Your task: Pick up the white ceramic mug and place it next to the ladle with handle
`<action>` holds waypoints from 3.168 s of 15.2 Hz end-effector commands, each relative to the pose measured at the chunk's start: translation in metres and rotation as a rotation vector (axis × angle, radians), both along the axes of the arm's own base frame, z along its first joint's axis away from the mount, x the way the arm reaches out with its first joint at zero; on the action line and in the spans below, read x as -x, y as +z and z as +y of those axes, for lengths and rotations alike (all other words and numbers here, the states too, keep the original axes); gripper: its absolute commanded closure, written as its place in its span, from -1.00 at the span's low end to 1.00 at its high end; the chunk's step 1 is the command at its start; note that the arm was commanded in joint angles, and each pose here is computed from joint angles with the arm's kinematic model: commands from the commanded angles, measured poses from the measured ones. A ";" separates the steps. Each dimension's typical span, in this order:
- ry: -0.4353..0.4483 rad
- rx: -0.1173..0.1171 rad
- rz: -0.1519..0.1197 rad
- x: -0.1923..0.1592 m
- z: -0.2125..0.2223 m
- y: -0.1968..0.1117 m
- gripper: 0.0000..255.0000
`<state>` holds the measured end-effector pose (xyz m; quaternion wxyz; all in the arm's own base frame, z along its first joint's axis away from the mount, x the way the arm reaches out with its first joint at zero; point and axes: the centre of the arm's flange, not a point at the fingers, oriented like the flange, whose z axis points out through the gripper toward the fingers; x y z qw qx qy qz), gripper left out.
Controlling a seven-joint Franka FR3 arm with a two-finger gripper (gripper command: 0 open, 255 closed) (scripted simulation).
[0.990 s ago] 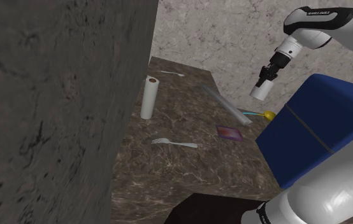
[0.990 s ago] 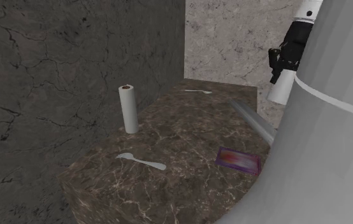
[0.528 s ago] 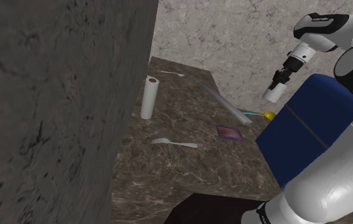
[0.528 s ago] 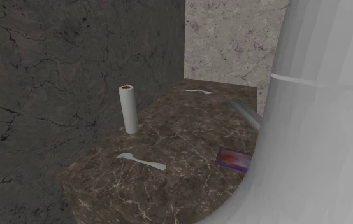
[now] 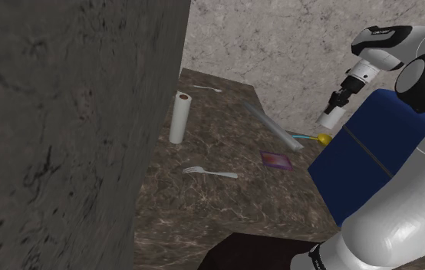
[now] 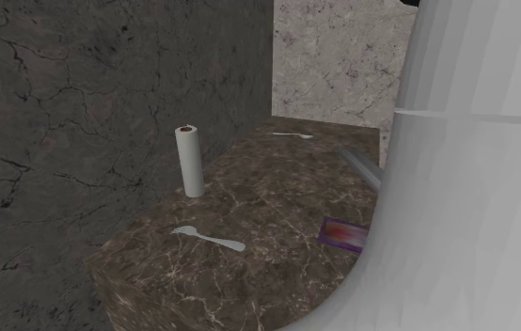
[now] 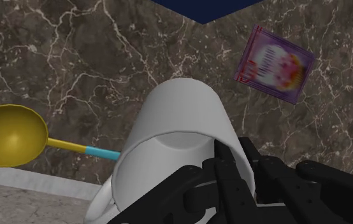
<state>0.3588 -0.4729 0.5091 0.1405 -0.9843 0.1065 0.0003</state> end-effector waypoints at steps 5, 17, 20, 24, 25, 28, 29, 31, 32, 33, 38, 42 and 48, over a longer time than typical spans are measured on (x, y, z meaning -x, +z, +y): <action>0.000 0.000 0.000 0.000 0.000 -0.032 1.00; 0.000 0.000 0.000 0.000 0.000 -0.096 1.00; 0.000 0.000 0.000 0.000 0.000 -0.112 1.00; 0.000 0.000 0.000 0.000 0.000 -0.133 1.00; 0.000 0.000 0.000 0.000 0.000 -0.138 1.00; 0.000 0.000 0.000 0.000 0.000 -0.152 1.00; 0.000 0.000 0.000 0.000 0.000 -0.152 1.00; 0.000 0.000 0.000 0.000 0.000 -0.152 1.00; 0.000 0.000 0.000 0.000 0.000 -0.152 1.00; 0.000 0.000 0.000 0.000 0.000 -0.152 1.00; 0.001 0.001 0.000 0.002 0.005 -0.147 -1.00; 0.000 0.000 0.000 0.000 -0.004 -0.140 -1.00; 0.000 0.000 0.000 0.001 -0.014 -0.104 -1.00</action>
